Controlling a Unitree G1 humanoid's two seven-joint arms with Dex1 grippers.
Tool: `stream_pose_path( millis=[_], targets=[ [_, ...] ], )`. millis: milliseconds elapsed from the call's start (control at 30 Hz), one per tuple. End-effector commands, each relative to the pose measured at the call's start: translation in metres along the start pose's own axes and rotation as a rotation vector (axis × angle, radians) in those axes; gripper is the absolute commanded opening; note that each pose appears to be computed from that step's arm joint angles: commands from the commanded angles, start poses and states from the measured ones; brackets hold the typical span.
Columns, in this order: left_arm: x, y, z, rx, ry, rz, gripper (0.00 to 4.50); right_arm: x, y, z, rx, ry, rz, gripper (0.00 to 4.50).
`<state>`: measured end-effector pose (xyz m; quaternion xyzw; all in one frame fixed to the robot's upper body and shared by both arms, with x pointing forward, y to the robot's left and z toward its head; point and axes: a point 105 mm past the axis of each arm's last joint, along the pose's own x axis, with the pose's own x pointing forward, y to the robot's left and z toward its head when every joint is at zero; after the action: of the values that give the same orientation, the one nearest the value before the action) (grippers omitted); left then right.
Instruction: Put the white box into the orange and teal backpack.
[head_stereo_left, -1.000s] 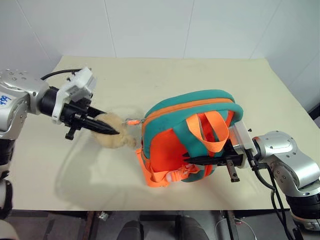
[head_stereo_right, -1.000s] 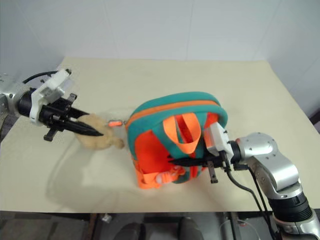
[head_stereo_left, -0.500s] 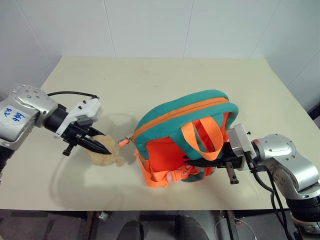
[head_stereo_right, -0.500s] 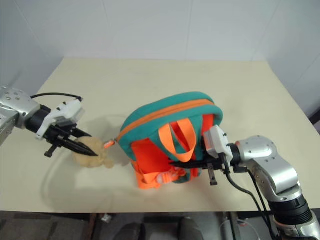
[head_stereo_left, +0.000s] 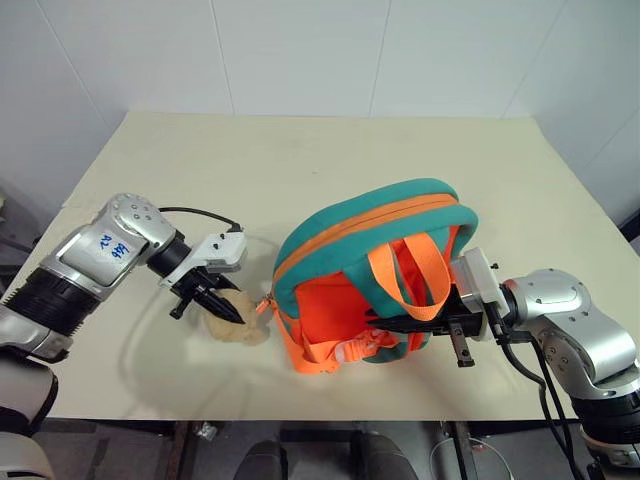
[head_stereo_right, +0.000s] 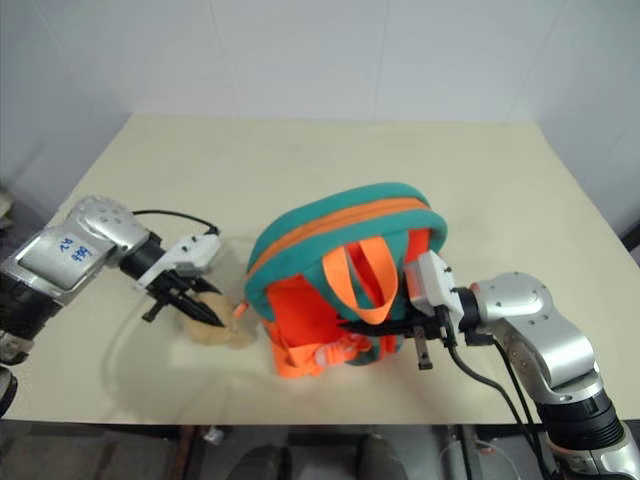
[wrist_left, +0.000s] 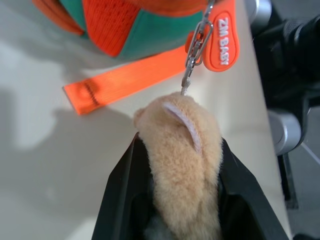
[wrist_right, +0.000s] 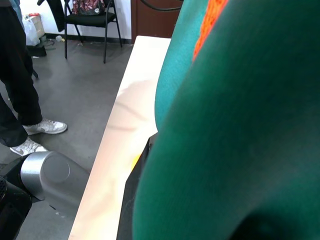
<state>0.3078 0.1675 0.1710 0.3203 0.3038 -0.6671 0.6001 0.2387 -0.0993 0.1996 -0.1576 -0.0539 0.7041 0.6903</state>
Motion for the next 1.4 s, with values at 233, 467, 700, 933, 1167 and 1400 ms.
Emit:
stream_pose_path(
  millis=[233, 467, 700, 933, 1167, 1400],
  targets=[
    [-0.011, -0.002, 0.009, 0.007, -0.039, 0.003, 0.80, -0.004, 0.000, 0.007, -0.034, 0.002, -0.016, 0.49],
    [-0.017, -0.003, 0.030, 0.008, -0.185, 0.058, 0.80, -0.005, -0.001, 0.007, -0.017, 0.016, -0.004, 0.49],
    [-0.023, -0.005, 0.038, 0.012, -0.258, 0.104, 2.12, -0.010, -0.005, 0.001, 0.076, 0.075, -0.037, 1.21],
    [-0.043, -0.007, 0.046, -0.009, -0.349, 0.184, 4.38, -0.020, -0.010, 0.015, 0.086, 0.046, -0.083, 3.49],
    [-0.079, -0.005, 0.029, -0.058, -0.434, 0.326, 4.50, -0.057, -0.016, 0.022, 0.116, 0.053, -0.184, 4.49],
    [-0.099, -0.005, 0.008, -0.114, -0.500, 0.402, 4.50, -0.104, -0.016, 0.017, 0.149, 0.162, -0.271, 4.49]
  ],
)
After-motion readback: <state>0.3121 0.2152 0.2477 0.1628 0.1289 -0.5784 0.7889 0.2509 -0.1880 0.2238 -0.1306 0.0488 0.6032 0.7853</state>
